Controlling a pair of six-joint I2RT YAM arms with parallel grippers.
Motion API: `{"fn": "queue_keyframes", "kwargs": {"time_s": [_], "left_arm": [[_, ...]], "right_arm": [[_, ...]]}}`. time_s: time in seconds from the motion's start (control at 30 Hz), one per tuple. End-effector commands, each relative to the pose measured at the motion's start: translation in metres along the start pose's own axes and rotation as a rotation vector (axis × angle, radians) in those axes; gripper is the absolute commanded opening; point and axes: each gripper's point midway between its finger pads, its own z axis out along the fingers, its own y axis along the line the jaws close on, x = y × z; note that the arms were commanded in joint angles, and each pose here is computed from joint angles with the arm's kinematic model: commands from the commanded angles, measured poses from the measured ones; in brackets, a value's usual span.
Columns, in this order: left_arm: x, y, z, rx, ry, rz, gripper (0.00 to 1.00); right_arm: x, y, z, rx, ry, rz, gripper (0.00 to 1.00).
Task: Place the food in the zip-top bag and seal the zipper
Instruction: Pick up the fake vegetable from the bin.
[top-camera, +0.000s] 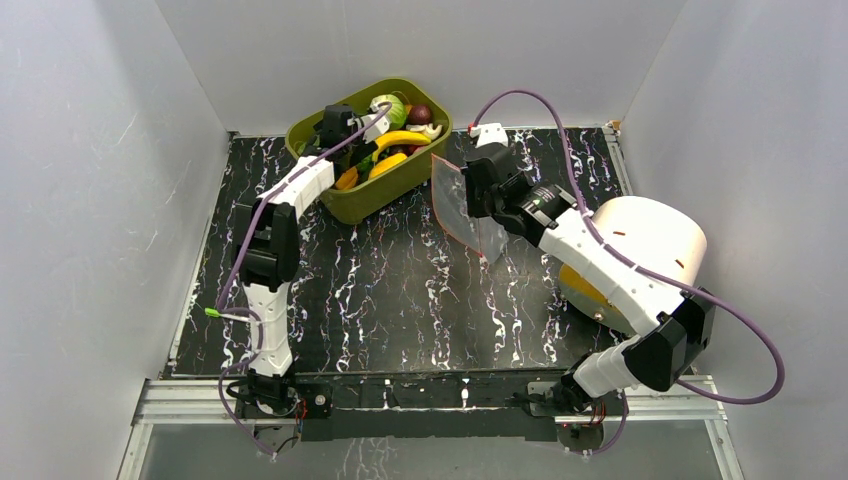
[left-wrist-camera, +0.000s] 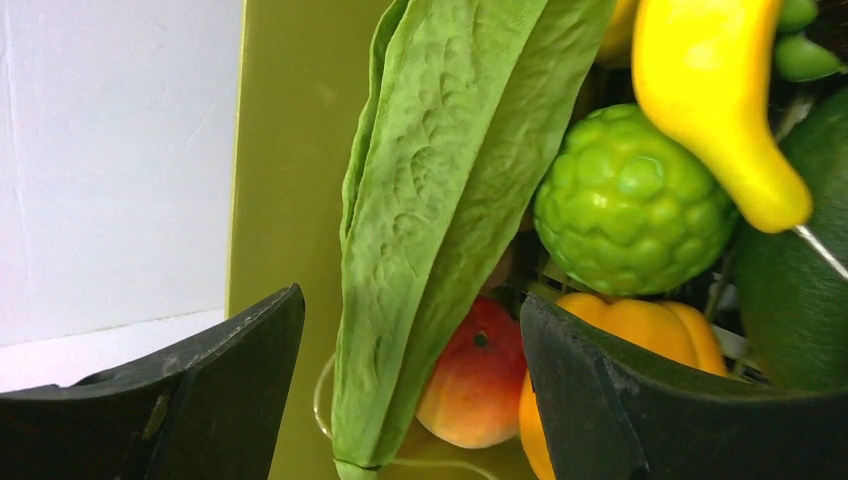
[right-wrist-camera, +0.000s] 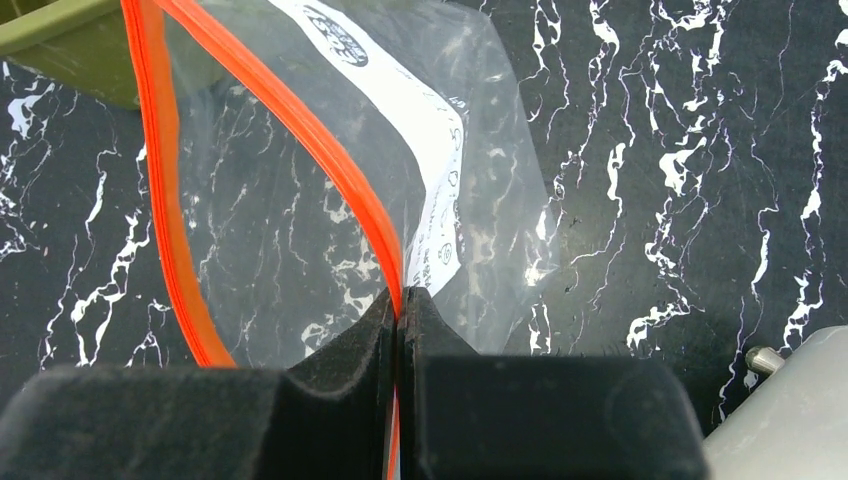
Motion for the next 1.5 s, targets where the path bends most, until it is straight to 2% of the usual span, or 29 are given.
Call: {"fn": "queue_keyframes", "kwargs": {"time_s": [0.0, 0.33, 0.5, 0.57, 0.67, 0.7, 0.87, 1.0, 1.2, 1.47], "left_arm": [[-0.006, 0.030, 0.003, -0.075, 0.008, 0.078, 0.78], [0.020, 0.011, 0.031, -0.053, 0.067, 0.127, 0.76], [0.017, 0.011, 0.035, -0.071, 0.041, 0.132, 0.68], [0.018, 0.014, 0.038, -0.090, 0.049, 0.144, 0.59], [0.019, 0.012, 0.040, -0.099, 0.051, 0.141, 0.32], [0.020, 0.013, 0.040, -0.100, 0.054, 0.137, 0.27], [0.015, 0.013, 0.030, -0.084, 0.048, 0.090, 0.24], [-0.004, 0.019, 0.012, -0.078, -0.006, 0.034, 0.23], [-0.035, 0.030, -0.018, -0.052, -0.137, -0.135, 0.21], [-0.076, 0.030, -0.064, 0.068, -0.300, -0.376, 0.17]], "right_arm": [[-0.022, -0.001, -0.002, 0.003, -0.032, 0.014, 0.00], [-0.027, -0.006, -0.006, 0.021, -0.048, 0.028, 0.00], [-0.022, -0.007, -0.002, 0.024, -0.034, 0.026, 0.00], [-0.022, -0.007, -0.001, 0.028, -0.032, 0.026, 0.00], [-0.024, -0.006, -0.001, 0.029, -0.039, 0.035, 0.00], [-0.025, -0.006, -0.002, 0.027, -0.042, 0.039, 0.00], [-0.021, -0.007, -0.004, 0.025, -0.039, 0.055, 0.00], [-0.018, -0.007, -0.007, 0.018, -0.042, 0.068, 0.00], [-0.013, -0.004, -0.010, -0.011, -0.034, 0.091, 0.00], [0.000, 0.001, -0.012, -0.042, 0.005, 0.120, 0.00]]}}
